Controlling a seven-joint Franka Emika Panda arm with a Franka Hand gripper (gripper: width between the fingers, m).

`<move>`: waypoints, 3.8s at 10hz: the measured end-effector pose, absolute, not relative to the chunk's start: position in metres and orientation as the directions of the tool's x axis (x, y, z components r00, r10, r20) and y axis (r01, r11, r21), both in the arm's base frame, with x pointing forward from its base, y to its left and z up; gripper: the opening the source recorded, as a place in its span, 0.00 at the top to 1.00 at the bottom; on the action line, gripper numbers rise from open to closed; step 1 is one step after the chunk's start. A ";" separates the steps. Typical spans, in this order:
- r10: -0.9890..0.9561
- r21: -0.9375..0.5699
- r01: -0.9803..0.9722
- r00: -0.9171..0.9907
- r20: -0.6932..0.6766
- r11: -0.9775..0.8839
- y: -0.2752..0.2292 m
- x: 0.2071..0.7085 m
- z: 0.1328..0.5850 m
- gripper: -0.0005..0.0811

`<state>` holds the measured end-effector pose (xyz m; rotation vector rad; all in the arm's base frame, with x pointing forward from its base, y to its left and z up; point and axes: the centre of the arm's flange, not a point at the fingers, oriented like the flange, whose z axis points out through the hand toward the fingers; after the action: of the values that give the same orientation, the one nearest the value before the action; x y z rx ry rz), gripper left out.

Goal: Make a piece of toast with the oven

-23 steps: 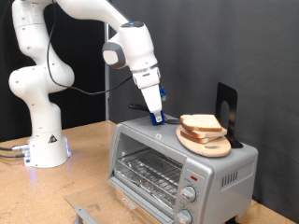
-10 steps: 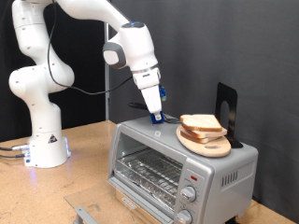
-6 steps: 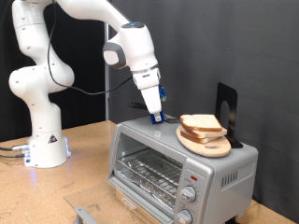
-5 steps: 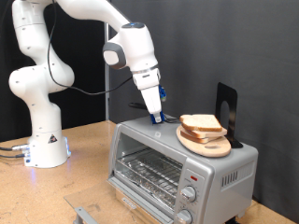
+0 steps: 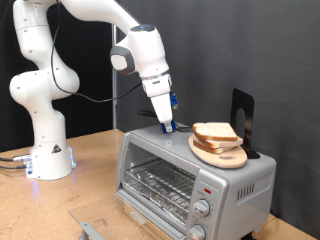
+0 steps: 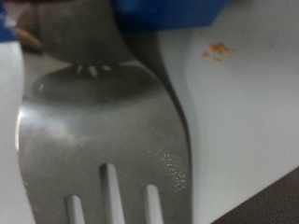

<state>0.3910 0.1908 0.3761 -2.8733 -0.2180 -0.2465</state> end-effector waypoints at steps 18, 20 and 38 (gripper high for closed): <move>0.127 -0.251 0.164 0.979 0.158 -0.954 0.197 0.382 0.381 0.40; 0.126 -0.250 0.163 0.979 0.158 -0.954 0.197 0.382 0.381 0.42; 0.140 -0.195 0.178 0.971 0.195 -0.964 0.185 0.390 0.379 0.01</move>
<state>0.3900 0.1852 0.3791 -2.9068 -0.2373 -0.2661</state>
